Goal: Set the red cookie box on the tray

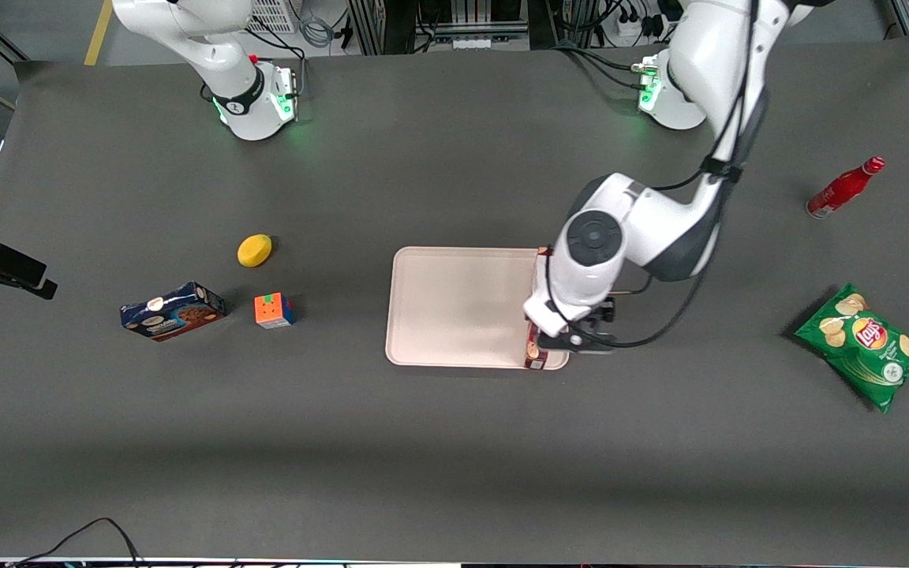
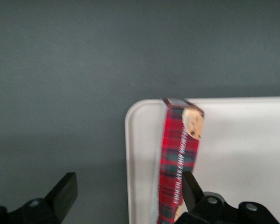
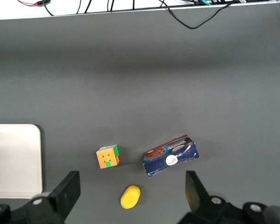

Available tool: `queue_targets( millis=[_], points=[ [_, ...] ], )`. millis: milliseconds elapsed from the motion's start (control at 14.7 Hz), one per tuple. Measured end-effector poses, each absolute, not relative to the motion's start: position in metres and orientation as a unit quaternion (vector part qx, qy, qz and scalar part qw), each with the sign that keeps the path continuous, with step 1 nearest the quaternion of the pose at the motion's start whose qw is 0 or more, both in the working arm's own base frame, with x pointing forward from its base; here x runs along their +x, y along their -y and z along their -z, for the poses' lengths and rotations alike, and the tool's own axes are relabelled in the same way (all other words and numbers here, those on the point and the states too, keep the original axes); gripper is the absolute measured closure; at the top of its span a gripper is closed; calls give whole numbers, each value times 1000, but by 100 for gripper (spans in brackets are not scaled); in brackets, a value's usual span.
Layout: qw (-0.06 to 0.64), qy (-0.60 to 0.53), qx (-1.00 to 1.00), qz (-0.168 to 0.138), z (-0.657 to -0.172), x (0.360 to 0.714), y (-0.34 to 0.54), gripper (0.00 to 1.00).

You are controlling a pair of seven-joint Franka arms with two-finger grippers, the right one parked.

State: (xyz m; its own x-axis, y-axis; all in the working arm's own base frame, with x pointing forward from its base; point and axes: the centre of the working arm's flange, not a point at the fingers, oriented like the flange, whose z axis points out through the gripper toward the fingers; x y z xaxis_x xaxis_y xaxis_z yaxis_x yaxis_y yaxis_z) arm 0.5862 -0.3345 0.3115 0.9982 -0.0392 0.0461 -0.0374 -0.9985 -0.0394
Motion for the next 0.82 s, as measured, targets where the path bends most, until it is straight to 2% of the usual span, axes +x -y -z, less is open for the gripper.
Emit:
queue_targets(
  millis=[476,816],
  points=[
    [12,13,-999,47,-449,634,211,0],
    [3,10,-999,43,-543,615,110,0]
  ],
)
